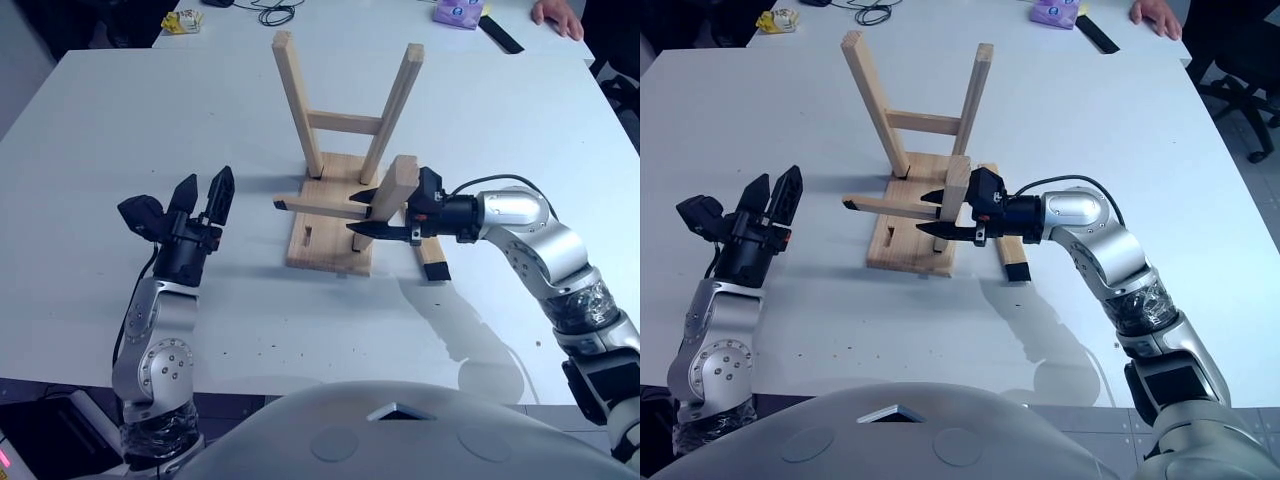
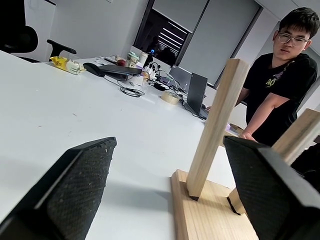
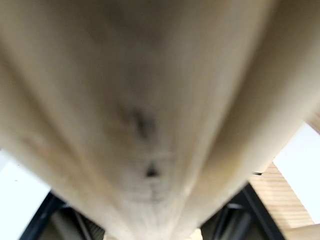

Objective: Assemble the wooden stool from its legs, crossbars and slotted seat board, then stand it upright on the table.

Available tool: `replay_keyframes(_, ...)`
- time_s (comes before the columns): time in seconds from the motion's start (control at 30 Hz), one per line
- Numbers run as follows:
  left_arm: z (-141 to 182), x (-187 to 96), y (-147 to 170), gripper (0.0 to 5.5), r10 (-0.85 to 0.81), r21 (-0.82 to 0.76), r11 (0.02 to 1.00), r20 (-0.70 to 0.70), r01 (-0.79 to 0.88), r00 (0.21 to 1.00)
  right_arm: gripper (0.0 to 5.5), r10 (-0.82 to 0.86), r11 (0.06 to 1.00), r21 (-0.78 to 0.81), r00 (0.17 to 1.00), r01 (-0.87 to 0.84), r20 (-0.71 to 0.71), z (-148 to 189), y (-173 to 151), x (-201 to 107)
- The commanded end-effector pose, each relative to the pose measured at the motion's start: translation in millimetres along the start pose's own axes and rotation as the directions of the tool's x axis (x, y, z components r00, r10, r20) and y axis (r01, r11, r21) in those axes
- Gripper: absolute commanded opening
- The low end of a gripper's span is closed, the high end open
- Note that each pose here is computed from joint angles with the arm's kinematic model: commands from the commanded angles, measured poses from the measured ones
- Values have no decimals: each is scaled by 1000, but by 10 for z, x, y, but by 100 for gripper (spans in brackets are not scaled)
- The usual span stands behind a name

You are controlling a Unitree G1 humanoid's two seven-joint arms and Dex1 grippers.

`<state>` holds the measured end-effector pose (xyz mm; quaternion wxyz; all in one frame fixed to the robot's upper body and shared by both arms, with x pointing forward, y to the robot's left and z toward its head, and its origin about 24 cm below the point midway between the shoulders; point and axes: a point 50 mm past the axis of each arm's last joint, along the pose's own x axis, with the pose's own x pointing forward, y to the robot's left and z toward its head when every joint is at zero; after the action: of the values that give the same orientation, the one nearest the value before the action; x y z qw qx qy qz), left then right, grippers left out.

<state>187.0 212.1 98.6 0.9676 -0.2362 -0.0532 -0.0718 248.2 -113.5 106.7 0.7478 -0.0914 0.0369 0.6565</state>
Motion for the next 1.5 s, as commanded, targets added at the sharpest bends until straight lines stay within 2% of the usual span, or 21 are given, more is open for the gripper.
replay_keyframes(0.03,6,38,-8,396,-5,-5,1000,-1,5,1000,201,8,975,209,927,75,-374,-824,195,-169)
replay_keyframes(0.27,14,95,-19,396,-20,-3,1000,6,20,1000,201,30,969,238,931,61,-363,-856,69,-150)
replay_keyframes(0.43,16,159,-19,396,-32,-4,999,13,32,999,201,-15,979,180,925,90,-380,-910,-24,-132)
replay_keyframes(0.57,10,171,0,396,-32,-7,999,13,33,999,201,-43,986,141,951,90,-306,-772,-131,-154)
replay_keyframes(0.6,10,166,10,396,-29,-7,1000,14,29,999,237,-36,988,135,958,78,-285,-729,-156,-158)
replay_keyframes(0.8,-10,157,29,396,-22,-9,1000,16,22,1000,318,0,993,115,970,29,-245,-606,-253,-134)
replay_keyframes(0.97,-20,134,42,396,-10,-11,1000,20,10,1000,389,-36,992,103,957,69,-289,-633,-319,-199)
replay_keyframes(1.07,-37,89,40,396,6,-15,1000,21,-6,1000,405,-80,991,74,939,110,-333,-641,-369,-304)
replay_keyframes(1.23,-78,-38,7,396,54,-34,998,11,-54,998,405,-269,955,3,876,295,-401,-493,-465,-486)
replay_keyframes(1.4,-40,-161,-15,396,150,-36,988,31,-149,988,405,-461,875,-47,798,482,-388,-306,-401,-503)
replay_keyframes(1.5,34,-232,-45,396,203,-38,979,49,-202,978,405,-577,775,9,714,632,-396,-173,-315,-427)
